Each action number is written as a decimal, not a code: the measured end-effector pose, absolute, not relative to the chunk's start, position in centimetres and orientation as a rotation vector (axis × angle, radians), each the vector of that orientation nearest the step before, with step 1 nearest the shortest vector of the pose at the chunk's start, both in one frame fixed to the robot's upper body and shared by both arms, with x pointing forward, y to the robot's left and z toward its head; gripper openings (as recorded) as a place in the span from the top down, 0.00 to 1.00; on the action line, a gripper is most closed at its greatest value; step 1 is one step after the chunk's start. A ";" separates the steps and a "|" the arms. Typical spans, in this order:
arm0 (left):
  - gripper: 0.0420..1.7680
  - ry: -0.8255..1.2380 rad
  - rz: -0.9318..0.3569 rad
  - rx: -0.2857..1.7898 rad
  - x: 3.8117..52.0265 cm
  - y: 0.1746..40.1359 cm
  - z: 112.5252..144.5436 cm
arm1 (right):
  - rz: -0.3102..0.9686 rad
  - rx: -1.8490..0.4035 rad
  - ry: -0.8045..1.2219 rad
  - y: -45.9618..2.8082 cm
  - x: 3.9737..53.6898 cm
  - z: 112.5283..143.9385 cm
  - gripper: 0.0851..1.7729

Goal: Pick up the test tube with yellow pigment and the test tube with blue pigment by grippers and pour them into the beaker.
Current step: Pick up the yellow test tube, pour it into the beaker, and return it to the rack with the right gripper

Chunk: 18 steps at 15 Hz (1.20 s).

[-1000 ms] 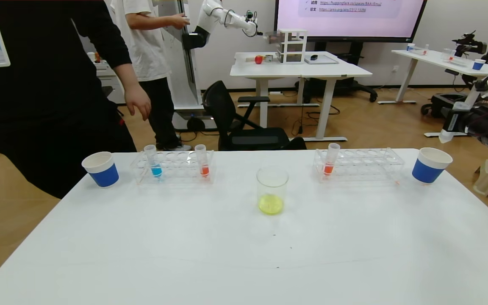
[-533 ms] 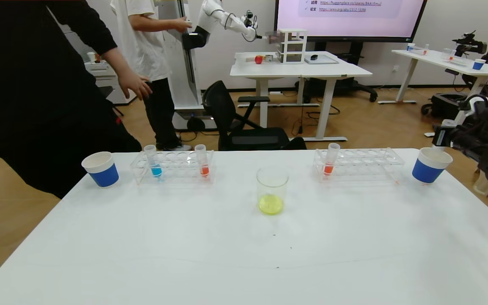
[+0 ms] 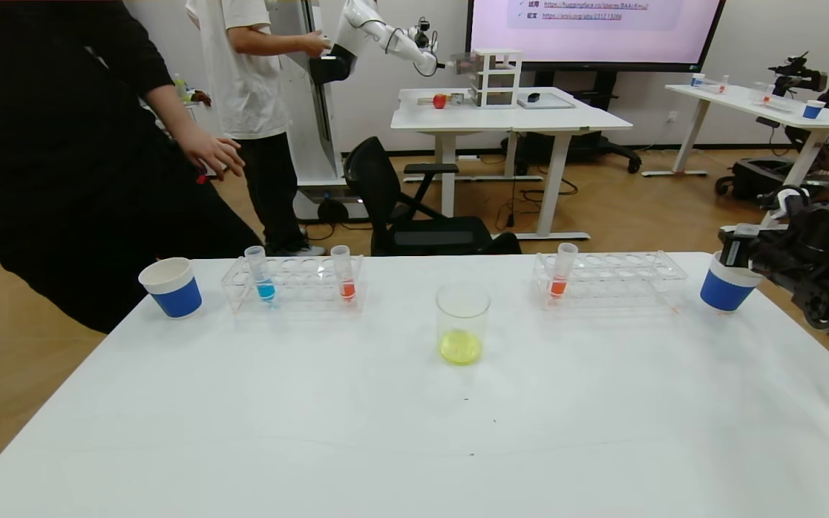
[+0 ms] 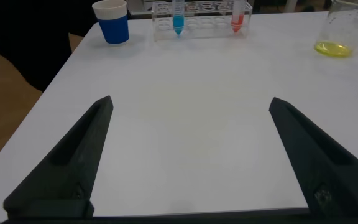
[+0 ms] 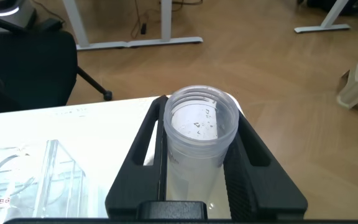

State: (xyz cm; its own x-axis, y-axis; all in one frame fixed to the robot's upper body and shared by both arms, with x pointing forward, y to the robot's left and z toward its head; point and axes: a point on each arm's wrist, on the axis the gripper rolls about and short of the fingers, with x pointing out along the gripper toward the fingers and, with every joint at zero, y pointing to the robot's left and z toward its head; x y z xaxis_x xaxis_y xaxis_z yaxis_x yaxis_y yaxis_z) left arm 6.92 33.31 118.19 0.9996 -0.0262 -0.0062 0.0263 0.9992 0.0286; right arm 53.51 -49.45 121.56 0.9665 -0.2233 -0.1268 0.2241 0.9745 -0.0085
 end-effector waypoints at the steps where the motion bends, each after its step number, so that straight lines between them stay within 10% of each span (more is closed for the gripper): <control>1: 0.01 0.006 -0.027 0.029 6.9 33.3 118.2 | -0.226 0.006 0.130 -49.4 53.5 121.5 0.66; 5: 0.01 0.006 -0.027 0.029 6.9 33.3 118.2 | -0.221 0.006 0.126 -49.2 53.4 121.7 0.02; 18: 0.01 0.006 -0.028 0.029 6.9 33.3 118.2 | 0.077 0.044 -0.008 -31.9 49.6 132.1 0.02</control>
